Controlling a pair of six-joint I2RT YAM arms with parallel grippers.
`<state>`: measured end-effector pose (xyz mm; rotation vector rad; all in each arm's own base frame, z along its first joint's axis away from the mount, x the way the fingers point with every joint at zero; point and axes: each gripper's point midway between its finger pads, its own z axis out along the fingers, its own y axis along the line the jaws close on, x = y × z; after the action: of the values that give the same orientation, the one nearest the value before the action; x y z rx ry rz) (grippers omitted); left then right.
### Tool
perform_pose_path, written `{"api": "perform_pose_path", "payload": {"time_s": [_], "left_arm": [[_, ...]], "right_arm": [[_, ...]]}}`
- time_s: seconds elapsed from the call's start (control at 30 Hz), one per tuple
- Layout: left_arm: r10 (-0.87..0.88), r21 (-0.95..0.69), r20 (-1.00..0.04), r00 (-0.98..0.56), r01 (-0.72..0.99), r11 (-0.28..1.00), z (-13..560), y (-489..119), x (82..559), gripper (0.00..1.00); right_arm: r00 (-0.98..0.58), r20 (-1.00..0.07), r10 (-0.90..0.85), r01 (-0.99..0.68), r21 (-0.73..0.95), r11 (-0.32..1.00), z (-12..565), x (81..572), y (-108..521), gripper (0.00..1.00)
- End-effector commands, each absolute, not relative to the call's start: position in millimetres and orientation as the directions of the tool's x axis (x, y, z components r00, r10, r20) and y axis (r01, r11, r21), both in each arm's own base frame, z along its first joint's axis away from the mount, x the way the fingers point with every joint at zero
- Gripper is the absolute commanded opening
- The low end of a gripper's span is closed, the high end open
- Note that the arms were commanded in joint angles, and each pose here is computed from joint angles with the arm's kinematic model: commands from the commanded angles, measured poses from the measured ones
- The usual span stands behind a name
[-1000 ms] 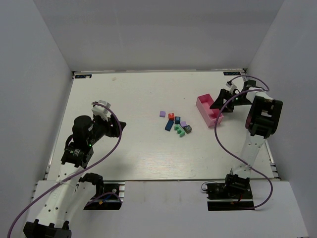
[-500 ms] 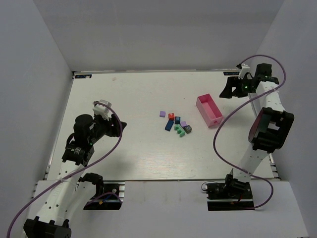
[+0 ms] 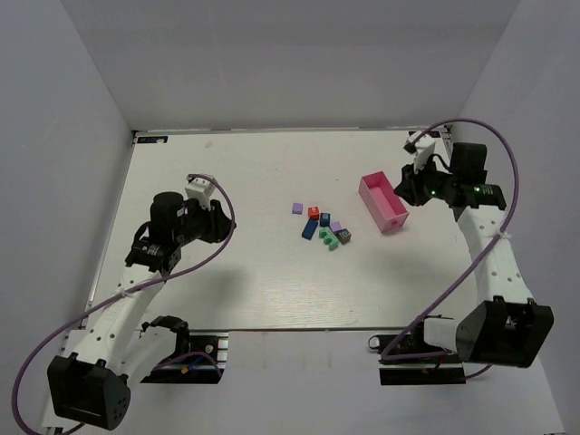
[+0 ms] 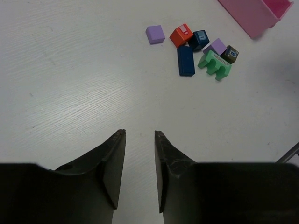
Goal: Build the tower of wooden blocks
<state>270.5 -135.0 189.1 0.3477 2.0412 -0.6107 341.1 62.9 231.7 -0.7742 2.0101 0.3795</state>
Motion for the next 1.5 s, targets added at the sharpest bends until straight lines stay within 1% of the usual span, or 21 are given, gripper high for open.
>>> {"api": "perform_pose_path", "payload": {"time_s": [0.0, 0.03, 0.07, 0.13, 0.17, 0.2, 0.23, 0.3, 0.33, 0.4, 0.43, 0.5, 0.63, 0.73, 0.83, 0.87, 0.9, 0.93, 0.97, 1.17, 1.47], "left_arm": [[0.007, -0.291, -0.87, -0.494, 0.524, 0.801, 210, -147, 272, 0.41], [0.01, -0.289, -0.872, -0.489, 0.532, 0.795, 215, -151, 274, 0.35], [0.016, -0.289, -0.872, -0.488, 0.542, 0.789, 216, -154, 274, 0.33], [0.028, -0.296, -0.862, -0.506, 0.547, 0.783, 213, -160, 277, 0.29], [0.037, -0.296, -0.862, -0.506, 0.561, 0.773, 215, -166, 277, 0.29], [0.043, -0.297, -0.861, -0.508, 0.569, 0.767, 216, -170, 278, 0.29], [0.059, -0.308, -0.842, -0.536, 0.568, 0.763, 205, -174, 279, 0.32], [0.084, -0.305, -0.837, -0.54, 0.59, 0.747, 205, -187, 280, 0.37], [0.104, -0.311, -0.816, -0.569, 0.582, 0.751, 192, -191, 282, 0.42], [0.145, -0.291, -0.814, -0.563, 0.61, 0.737, 190, -206, 283, 0.47], [0.162, -0.291, -0.801, -0.576, 0.612, 0.736, 185, -210, 281, 0.52], [0.218, -0.271, -0.777, -0.591, 0.626, 0.732, 175, -224, 281, 0.56], [0.278, -0.225, -0.763, -0.584, 0.643, 0.732, 170, -251, 288, 0.59], [0.329, -0.19, -0.739, -0.588, 0.65, 0.736, 158, -273, 296, 0.59], [0.381, -0.139, -0.706, -0.597, 0.644, 0.753, 143, -291, 306, 0.59], [0.389, -0.13, -0.702, -0.596, 0.644, 0.754, 140, -296, 309, 0.59], [0.391, -0.13, -0.698, -0.6, 0.643, 0.754, 137, -299, 313, 0.57], [0.4, -0.122, -0.698, -0.595, 0.649, 0.751, 139, -306, 314, 0.56], [0.415, -0.112, -0.673, -0.612, 0.64, 0.76, 126, -306, 317, 0.54], [0.454, -0.082, -0.645, -0.615, 0.646, 0.759, 106, -317, 323, 0.52], [0.46, -0.068, -0.636, -0.62, 0.638, 0.767, 85, -339, 327, 0.6]], "right_arm": [[-0.305, -0.863, -0.403, -0.703, -0.081, 0.707, 240, 326, 80, 0.22], [-0.304, -0.865, -0.4, -0.715, -0.071, 0.696, 241, 321, 88, 0.1], [-0.289, -0.866, -0.408, -0.728, -0.077, 0.681, 242, 314, 96, 0.05], [-0.296, -0.859, -0.417, -0.755, -0.057, 0.653, 232, 307, 111, 0.03], [-0.302, -0.855, -0.422, -0.759, -0.052, 0.649, 229, 306, 117, 0.04], [-0.306, -0.853, -0.423, -0.763, -0.045, 0.645, 226, 305, 121, 0.09], [-0.316, -0.848, -0.425, -0.775, -0.028, 0.631, 217, 301, 128, 0.19], [-0.34, -0.838, -0.426, -0.771, -0.011, 0.637, 204, 306, 138, 0.27], [-0.356, -0.821, -0.445, -0.779, -0.002, 0.627, 192, 303, 146, 0.32], [-0.393, -0.81, -0.435, -0.75, 0.009, 0.662, 182, 315, 151, 0.39], [-0.395, -0.807, -0.44, -0.747, 0.004, 0.665, 181, 317, 157, 0.4], [-0.434, -0.803, -0.408, -0.712, 0.029, 0.702, 179, 327, 159, 0.4], [-0.457, -0.808, -0.372, -0.68, 0.047, 0.731, 181, 330, 168, 0.36], [-0.452, -0.813, -0.367, -0.663, 0.031, 0.748, 183, 330, 165, 0.31], [-0.444, -0.819, -0.363, -0.642, 0.007, 0.767, 186, 331, 160, 0.17], [-0.444, -0.82, -0.361, -0.64, 0.008, 0.768, 186, 330, 159, 0.1], [-0.445, -0.82, -0.36, -0.638, 0.008, 0.77, 186, 329, 158, 0.0], [-0.444, -0.821, -0.359, -0.643, 0.013, 0.766, 187, 327, 159, 0.0], [-0.445, -0.82, -0.36, -0.638, 0.009, 0.77, 187, 327, 157, 0.0], [-0.409, -0.846, -0.342, -0.609, -0.026, 0.792, 204, 327, 150, 0.0], [-0.395, -0.853, -0.34, -0.592, -0.047, 0.804, 209, 327, 144, 0.0]]}}
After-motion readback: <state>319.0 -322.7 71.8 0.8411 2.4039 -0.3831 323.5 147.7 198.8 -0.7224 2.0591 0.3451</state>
